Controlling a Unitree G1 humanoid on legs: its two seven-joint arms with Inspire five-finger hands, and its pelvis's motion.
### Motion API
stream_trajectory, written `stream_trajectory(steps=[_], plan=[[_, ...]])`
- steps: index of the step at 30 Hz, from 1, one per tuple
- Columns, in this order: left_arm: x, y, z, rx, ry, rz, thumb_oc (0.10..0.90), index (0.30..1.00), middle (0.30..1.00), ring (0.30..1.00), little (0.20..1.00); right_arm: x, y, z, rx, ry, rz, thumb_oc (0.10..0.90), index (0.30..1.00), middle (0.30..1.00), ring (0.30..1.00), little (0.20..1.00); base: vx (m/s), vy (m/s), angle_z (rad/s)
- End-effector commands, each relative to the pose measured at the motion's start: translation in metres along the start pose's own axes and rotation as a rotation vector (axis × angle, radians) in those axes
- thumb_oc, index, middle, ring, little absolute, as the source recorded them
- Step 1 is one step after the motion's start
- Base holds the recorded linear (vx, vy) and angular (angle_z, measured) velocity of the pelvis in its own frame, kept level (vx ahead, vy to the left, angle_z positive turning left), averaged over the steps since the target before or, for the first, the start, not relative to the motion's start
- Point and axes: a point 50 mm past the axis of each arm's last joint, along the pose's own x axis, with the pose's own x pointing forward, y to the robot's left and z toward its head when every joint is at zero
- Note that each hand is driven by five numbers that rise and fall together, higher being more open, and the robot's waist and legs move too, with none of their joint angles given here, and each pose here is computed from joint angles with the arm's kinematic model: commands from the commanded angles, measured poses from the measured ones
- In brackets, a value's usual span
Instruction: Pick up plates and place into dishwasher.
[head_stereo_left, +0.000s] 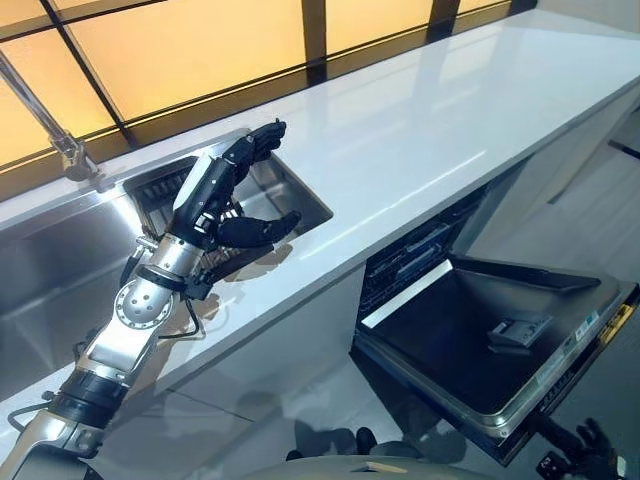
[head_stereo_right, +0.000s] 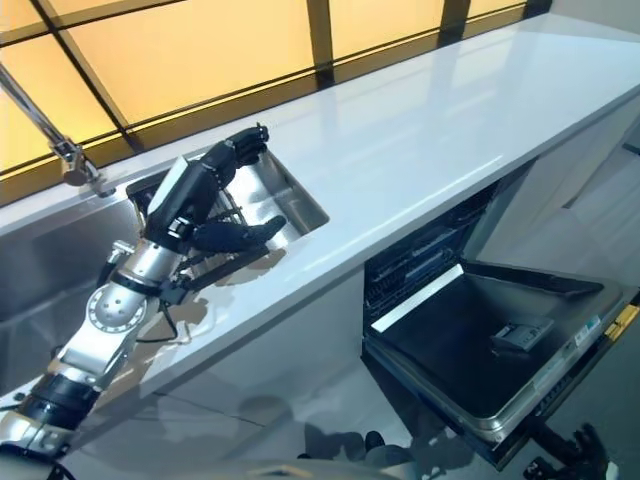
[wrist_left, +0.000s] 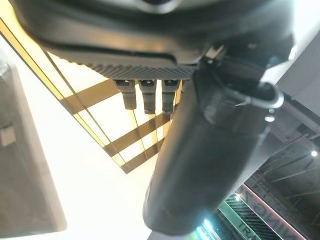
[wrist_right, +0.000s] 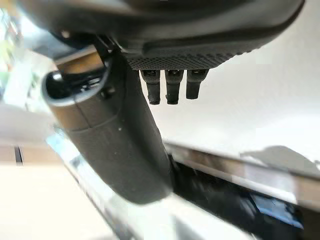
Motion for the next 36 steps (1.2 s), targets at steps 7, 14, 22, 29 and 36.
stream_trajectory(steps=[7, 14, 22, 29, 36], plan=[[0.045, 0.015, 0.051, -0.005, -0.289, 0.0, 0.8, 0.9, 0.9, 0.9, 0.9, -0.002, 0.074, 0.025, 0.073, 0.084, 0.7, 0.8, 0.9, 0.9, 0.9, 0.9, 0.0, -0.031, 0.1], [0.038, 0.012, 0.042, 0.001, -0.279, -0.002, 0.8, 0.9, 0.9, 0.9, 0.9, -0.038, 0.14, 0.08, 0.264, -0.085, 1.167, 0.8, 0.9, 0.9, 0.9, 0.9, 0.0, 0.0, 0.0], [0.031, 0.013, 0.031, -0.01, -0.273, 0.014, 0.8, 0.9, 0.9, 0.9, 0.9, -0.081, 0.175, 0.153, 0.457, -0.328, 1.643, 0.8, 0.9, 0.9, 0.9, 0.9, 0.0, 0.024, -0.13], [0.031, 0.01, 0.028, -0.04, -0.272, 0.006, 0.8, 0.9, 0.9, 0.9, 0.9, -0.104, 0.185, 0.182, 0.66, -0.482, 1.909, 0.8, 0.9, 0.9, 0.9, 0.9, 0.01, 0.017, 0.02], [0.032, 0.008, 0.025, -0.05, -0.268, 0.005, 0.8, 0.9, 0.9, 0.9, 0.9, -0.11, 0.188, 0.19, 0.699, -0.554, 1.942, 0.8, 0.9, 0.9, 0.9, 0.9, 0.01, 0.01, 0.14]])
